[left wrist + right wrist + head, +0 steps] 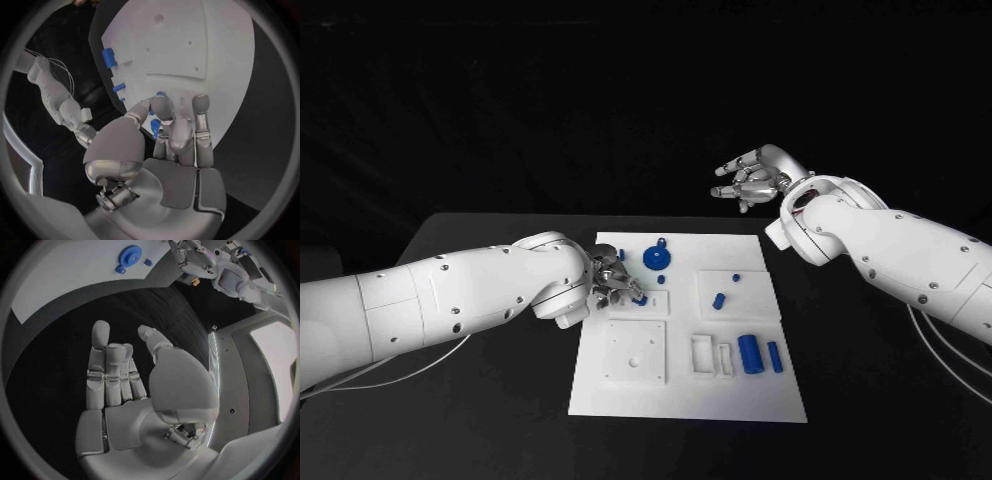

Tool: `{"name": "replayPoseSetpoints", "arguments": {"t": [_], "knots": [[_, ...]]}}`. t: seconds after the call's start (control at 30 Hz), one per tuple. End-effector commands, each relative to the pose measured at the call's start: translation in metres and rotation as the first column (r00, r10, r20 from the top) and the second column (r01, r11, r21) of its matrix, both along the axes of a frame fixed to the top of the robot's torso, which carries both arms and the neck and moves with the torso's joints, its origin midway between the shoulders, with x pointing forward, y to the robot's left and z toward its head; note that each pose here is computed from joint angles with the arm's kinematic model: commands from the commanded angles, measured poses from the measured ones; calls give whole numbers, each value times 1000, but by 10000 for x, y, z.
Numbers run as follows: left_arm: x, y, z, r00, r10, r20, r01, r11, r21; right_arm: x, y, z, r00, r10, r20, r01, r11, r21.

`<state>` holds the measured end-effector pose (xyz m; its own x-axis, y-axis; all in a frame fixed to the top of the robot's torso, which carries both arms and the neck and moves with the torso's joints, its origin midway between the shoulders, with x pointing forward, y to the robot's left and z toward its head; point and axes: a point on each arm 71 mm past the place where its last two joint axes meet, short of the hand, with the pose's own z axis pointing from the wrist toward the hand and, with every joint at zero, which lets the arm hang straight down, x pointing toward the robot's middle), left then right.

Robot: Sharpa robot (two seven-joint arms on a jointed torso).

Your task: Assemble the parts on the task board

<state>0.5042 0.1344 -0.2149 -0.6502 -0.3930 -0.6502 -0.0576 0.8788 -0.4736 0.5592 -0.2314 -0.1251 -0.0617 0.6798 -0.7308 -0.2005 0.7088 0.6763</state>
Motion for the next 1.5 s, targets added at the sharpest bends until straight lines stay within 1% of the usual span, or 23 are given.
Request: {"name": "replayPoseSetpoints", "arguments": {"t": [0.03,0.43,0.97,1.23,1.5], "knots": [[-12,5,-28,1000,-20,-3,20,999,41,1,14,0,1000,7,-2,-7,1000,-1],[-16,33,-38,1000,-21,-7,22,998,52,5,12,-5,1000,6,-4,-6,1000,-2],[-39,-5,-50,999,-46,-23,47,997,55,10,13,-9,1000,5,-5,-5,1000,-2],[-22,-17,-44,999,-39,-12,40,998,48,16,18,-15,1000,4,-6,-4,1000,-1],[16,-9,-44,1000,-28,-8,28,999,43,21,21,-20,1000,4,-7,-4,1000,-1]]}}
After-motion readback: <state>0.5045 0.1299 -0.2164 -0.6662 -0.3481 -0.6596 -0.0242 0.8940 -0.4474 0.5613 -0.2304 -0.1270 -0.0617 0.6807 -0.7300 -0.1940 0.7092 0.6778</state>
